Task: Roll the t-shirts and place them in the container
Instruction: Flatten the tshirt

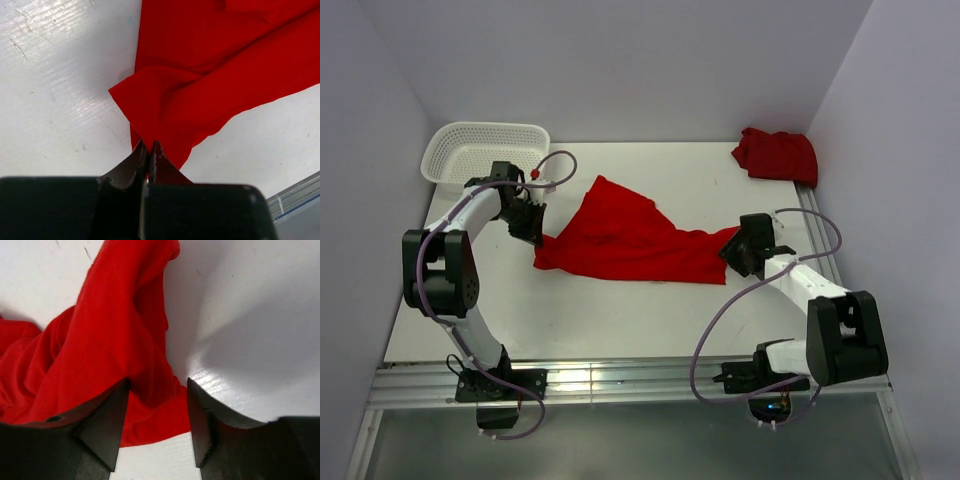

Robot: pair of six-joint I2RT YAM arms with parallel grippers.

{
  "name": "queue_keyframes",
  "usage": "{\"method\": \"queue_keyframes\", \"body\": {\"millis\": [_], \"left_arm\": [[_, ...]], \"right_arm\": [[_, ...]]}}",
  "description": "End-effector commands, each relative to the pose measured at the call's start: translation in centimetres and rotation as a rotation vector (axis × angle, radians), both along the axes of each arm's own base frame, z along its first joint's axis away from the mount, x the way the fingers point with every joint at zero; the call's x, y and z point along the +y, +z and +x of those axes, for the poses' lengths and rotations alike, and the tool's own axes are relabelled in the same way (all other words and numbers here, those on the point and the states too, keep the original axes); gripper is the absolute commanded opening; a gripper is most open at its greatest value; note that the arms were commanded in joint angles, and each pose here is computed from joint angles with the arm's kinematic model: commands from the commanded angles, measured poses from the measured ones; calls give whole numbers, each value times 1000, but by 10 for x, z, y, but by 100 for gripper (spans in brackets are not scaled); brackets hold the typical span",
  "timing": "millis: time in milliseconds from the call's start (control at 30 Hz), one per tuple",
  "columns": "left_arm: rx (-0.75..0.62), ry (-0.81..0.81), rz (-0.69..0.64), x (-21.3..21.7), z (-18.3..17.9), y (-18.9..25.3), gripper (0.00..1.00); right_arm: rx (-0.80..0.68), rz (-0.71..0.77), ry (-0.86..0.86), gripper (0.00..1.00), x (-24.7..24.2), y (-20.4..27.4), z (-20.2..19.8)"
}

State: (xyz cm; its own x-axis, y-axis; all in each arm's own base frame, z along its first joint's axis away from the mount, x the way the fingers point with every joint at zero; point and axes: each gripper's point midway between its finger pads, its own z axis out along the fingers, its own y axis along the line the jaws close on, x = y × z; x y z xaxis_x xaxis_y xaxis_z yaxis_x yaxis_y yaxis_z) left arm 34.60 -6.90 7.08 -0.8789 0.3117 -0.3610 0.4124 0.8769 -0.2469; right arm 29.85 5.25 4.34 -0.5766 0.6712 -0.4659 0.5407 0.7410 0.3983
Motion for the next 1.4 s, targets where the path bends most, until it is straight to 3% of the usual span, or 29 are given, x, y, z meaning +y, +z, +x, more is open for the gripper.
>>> {"method": "queue_keyframes", "body": {"millis": [0,133,167,200,267,300,400,533,800,1100,1367], "left_arm": [[-33,-25,0,-2,3,4,0],[-32,-21,3,-1,3,4,0],[-34,-21,3,-1,3,5,0],[-36,-22,7,-1,3,5,0],[-47,-22,16,1,3,9,0],[-55,-24,21,2,4,11,0],[-87,-26,36,5,4,23,0],[-126,-31,45,7,2,40,0],[-229,-39,31,9,-18,84,0],[-669,51,-44,13,-30,234,0],[-959,59,-118,5,-63,329,0]], "right_arm": [[-39,36,8,52,8,0,12],[-32,43,4,38,10,-5,11],[-31,44,3,32,10,-5,10],[-36,41,0,17,9,-3,11],[-53,45,-6,2,8,5,9],[-80,47,-7,0,8,15,9],[-101,26,-9,0,4,35,6],[-232,7,-11,0,-2,100,6],[-405,-3,-17,0,-13,188,-29],[-591,-34,-29,0,-26,283,-68],[-716,-24,12,0,-24,347,-92]]}}
